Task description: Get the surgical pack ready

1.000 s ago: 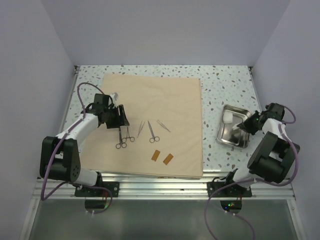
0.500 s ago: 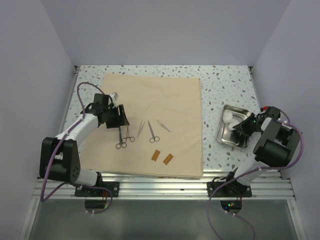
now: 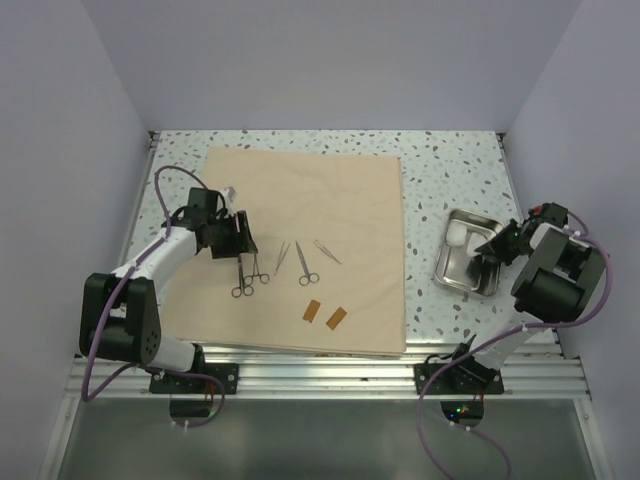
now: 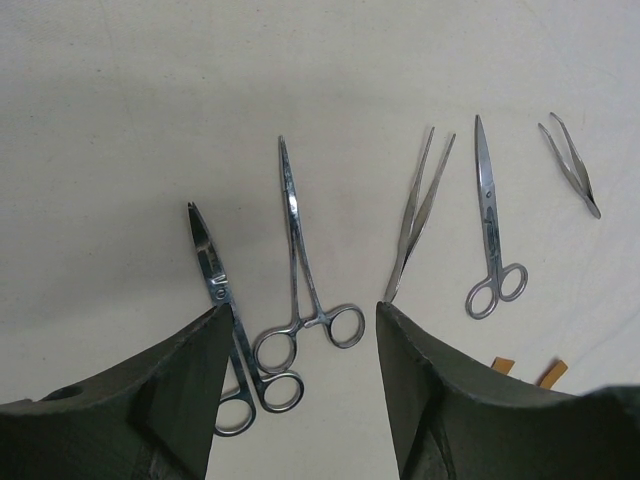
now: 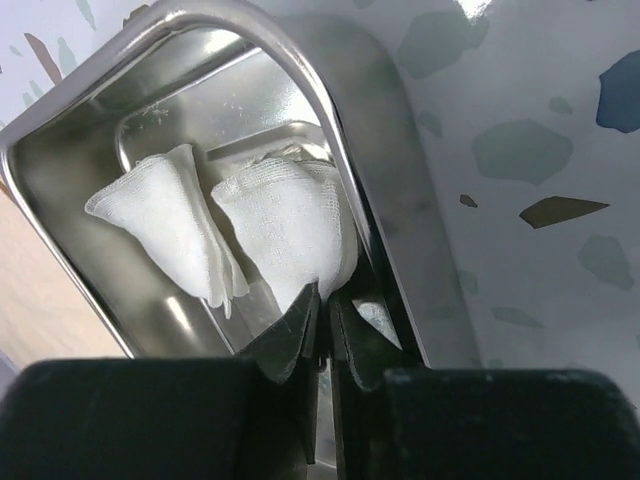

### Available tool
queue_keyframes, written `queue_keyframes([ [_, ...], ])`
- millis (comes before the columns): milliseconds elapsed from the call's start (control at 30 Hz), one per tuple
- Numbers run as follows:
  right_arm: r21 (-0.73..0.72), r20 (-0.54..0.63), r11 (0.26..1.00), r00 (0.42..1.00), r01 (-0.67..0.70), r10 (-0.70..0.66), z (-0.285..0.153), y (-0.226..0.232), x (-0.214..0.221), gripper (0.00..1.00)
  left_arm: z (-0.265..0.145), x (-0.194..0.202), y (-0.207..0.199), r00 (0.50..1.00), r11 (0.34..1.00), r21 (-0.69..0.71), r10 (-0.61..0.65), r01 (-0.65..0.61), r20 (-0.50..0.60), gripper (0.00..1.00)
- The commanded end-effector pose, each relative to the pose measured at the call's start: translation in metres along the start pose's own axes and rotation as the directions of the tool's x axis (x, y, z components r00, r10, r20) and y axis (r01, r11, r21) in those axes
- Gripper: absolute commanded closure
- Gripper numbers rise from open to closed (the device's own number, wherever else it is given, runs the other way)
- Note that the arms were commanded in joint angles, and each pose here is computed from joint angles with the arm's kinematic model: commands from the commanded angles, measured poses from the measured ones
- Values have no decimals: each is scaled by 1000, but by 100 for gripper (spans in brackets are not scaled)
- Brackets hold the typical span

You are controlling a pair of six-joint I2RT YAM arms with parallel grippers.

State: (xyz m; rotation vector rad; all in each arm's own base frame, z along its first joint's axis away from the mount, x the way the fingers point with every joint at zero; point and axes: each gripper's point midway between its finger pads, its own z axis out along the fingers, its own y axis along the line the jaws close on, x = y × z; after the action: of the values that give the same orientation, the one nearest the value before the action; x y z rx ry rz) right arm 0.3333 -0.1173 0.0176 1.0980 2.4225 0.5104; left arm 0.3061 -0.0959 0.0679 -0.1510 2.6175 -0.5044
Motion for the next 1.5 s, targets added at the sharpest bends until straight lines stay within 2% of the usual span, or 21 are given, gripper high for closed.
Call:
queue_keyframes([
  [0, 44, 0, 998, 999, -34, 34, 3, -8, -3, 91, -1, 2, 4, 1000, 1000, -13, 15, -15, -6, 37],
  [33, 41, 0, 998, 999, -38, 38, 3, -7, -3, 86, -1, 3, 2, 1000, 1000, 3, 18, -18, -12, 37],
  [67, 44, -1, 998, 999, -42, 42, 1, -6, -2, 75, -1, 4, -1, 999, 999, 17, 28, -28, -17, 37],
  [133, 41, 14, 998, 998, -54, 54, -8, 1, -8, 61, -4, 7, -7, 999, 998, 37, 44, -43, -26, 36],
  [167, 59, 10, 996, 998, -64, 63, -17, 5, -10, 51, -5, 9, -12, 997, 997, 46, 65, -64, -29, 33],
  [233, 68, 42, 996, 998, -58, 55, -38, 18, -16, 41, -10, 11, -16, 996, 995, 51, 85, -83, -27, 31],
  [267, 175, 54, 983, 998, -51, 42, -54, 15, -18, 34, -11, 13, -19, 995, 994, 59, 94, -93, -29, 30],
  [300, 207, 65, 977, 997, -48, 35, -65, 17, -20, 30, -12, 15, -21, 994, 993, 65, 101, -99, -31, 30],
  [400, 279, 93, 959, 996, -40, 15, -97, 29, -25, 27, -16, 23, -32, 990, 988, 88, 132, -128, -45, 29],
  [533, 257, 97, 966, 994, 25, -51, -112, 70, -17, 25, -18, 42, -55, 977, 976, 120, 194, -183, -89, 30],
  [633, 90, 82, 984, 984, 152, -160, -110, 142, 9, 25, -17, 67, -88, 955, 951, 197, 268, -240, -129, 37],
  [667, 17, 52, 973, 971, 231, -232, -107, 175, 30, 25, -17, 73, -93, 949, 944, 218, 282, -247, -143, 39],
  [767, -150, -14, 928, 938, 340, -346, -106, 231, 76, 25, -14, 99, -108, 927, 926, 277, 318, -258, -201, 49],
  [833, -236, -48, 883, 903, 405, -427, -108, 251, 105, 25, -14, 116, -116, 916, 916, 319, 324, -242, -236, 54],
  [900, -273, -74, 843, 863, 464, -500, -110, 256, 133, 25, -14, 133, -119, 907, 910, 354, 322, -216, -273, 54],
  [967, -294, -98, 824, 842, 484, -530, -110, 248, 153, 25, -14, 147, -125, 901, 905, 383, 310, -183, -303, 49],
  [1033, -309, -108, 817, 836, 486, -538, -108, 241, 163, 25, -11, 154, -130, 902, 900, 402, 303, -166, -307, 40],
  [1100, -318, -153, 823, 832, 470, -534, -105, 227, 178, 25, -5, 160, -130, 900, 901, 403, 302, -162, -313, 39],
  [1267, -329, -186, 819, 818, 470, -544, -106, 212, 195, 25, 3, 163, -140, 903, 897, 411, 301, -159, -307, 41],
  [1467, -350, -171, 800, 806, 488, -567, -111, 216, 196, 25, 14, 173, -137, 894, 917, 373, 278, -138, -352, 47],
])
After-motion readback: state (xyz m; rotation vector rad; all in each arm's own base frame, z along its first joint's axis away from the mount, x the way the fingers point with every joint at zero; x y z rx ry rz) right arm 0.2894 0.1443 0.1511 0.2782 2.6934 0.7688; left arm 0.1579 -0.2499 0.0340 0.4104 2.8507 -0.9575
